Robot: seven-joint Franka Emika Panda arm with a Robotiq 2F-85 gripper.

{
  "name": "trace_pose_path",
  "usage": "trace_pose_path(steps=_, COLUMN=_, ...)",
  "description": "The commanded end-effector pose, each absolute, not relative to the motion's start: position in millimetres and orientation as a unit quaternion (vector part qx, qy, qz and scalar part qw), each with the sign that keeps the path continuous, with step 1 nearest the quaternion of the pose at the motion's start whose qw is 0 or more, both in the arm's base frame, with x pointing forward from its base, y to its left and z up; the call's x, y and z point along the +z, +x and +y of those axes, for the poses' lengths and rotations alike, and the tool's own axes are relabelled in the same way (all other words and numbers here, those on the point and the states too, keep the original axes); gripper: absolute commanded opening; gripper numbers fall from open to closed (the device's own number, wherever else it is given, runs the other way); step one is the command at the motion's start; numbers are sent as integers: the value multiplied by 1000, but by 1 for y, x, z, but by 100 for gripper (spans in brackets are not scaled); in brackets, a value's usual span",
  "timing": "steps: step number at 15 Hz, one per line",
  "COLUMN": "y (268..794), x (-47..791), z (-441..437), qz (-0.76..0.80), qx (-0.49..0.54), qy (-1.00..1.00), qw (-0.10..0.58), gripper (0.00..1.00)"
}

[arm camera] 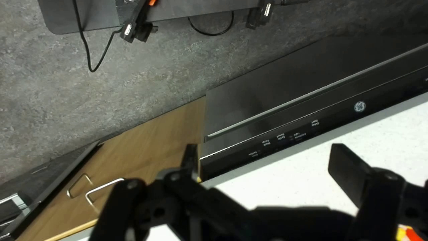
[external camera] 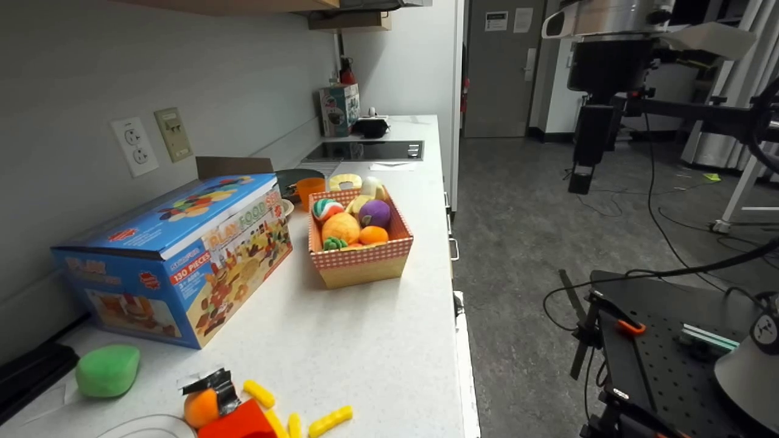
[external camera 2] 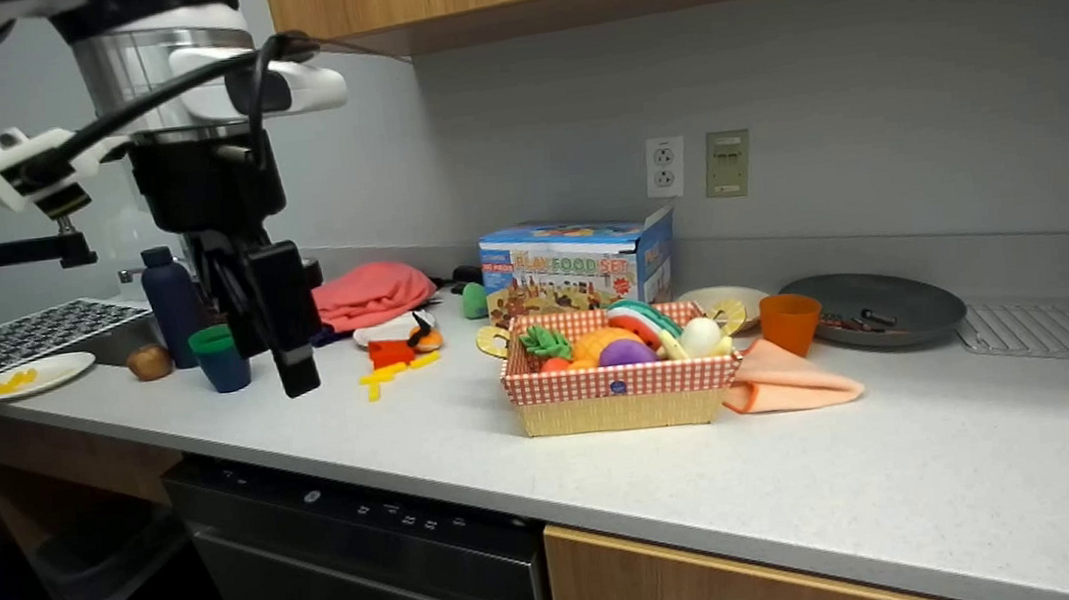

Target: Open the drawer, then put the banana plushy in the drawer and close the drawer

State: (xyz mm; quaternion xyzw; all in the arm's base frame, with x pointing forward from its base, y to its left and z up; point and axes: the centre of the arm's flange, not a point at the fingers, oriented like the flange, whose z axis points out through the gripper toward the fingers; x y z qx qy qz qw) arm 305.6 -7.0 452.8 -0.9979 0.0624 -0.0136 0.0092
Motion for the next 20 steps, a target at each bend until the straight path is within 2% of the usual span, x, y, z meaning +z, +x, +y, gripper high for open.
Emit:
trace_pose_path(steps=1, y=306, x=452, z=-5, qz=60, qx=-13, qy=-998, qw=8, gripper=100)
trace_pose_path(steps=6, y=311, x=450, z=-12, qz=69, qx=-12, qy=-998, qw=2, gripper=100)
trace_pose_path(steps=16, y=350, x=417, z=-182, qz=236, qx=-28, qy=-970, qw=54, gripper=100)
trace_pose_path(steps=20, y=373, x=390, z=-234, qz=281, qx=-16, qy=-958, qw=56, gripper=100)
